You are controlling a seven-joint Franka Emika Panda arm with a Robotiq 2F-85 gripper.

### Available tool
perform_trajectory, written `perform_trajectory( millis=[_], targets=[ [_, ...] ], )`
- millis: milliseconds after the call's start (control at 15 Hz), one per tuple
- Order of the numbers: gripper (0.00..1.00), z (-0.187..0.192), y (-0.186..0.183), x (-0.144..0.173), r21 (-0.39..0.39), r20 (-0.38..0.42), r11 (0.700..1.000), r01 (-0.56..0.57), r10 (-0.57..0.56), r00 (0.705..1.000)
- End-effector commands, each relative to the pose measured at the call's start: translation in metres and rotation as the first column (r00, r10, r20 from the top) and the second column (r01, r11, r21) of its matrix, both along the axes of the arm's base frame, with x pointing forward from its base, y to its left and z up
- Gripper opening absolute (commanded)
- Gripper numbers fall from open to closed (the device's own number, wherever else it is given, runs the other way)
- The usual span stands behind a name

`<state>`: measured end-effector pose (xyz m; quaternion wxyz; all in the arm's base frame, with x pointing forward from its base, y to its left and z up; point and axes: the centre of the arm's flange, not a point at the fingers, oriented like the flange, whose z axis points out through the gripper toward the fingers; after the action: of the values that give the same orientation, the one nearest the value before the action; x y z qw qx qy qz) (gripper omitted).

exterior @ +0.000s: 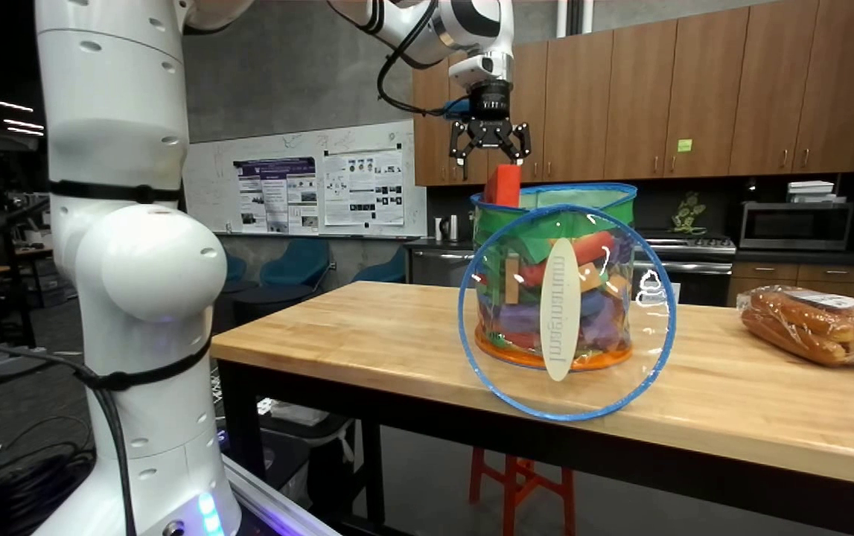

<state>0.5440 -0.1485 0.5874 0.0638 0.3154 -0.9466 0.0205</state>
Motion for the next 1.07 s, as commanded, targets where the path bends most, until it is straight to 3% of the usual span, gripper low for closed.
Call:
perform_trajectory(
  millis=[0,333,400,467,600,1000],
  targets=[
    [1.00,0.021,0.007,-0.007,-0.020,0.014,1.000,0.019,-0.019,1.000],
    [1.00,0.007,0.006,-0.008,0.014,-0.001,1.000,0.018,-0.018,1.000],
    [0.75,0.003,0.004,-0.008,0.019,-0.009,1.000,0.021,-0.020,1.000],
    [0.74,0.000,0.002,-0.009,0.024,-0.012,0.999,0.026,-0.026,1.000],
    [0.62,-0.003,0.000,-0.010,0.030,-0.018,0.999,0.031,-0.030,0.999],
    [0.14,-0.002,-0.007,-0.015,0.031,-0.017,0.998,0.046,-0.046,0.999]
  ],
)
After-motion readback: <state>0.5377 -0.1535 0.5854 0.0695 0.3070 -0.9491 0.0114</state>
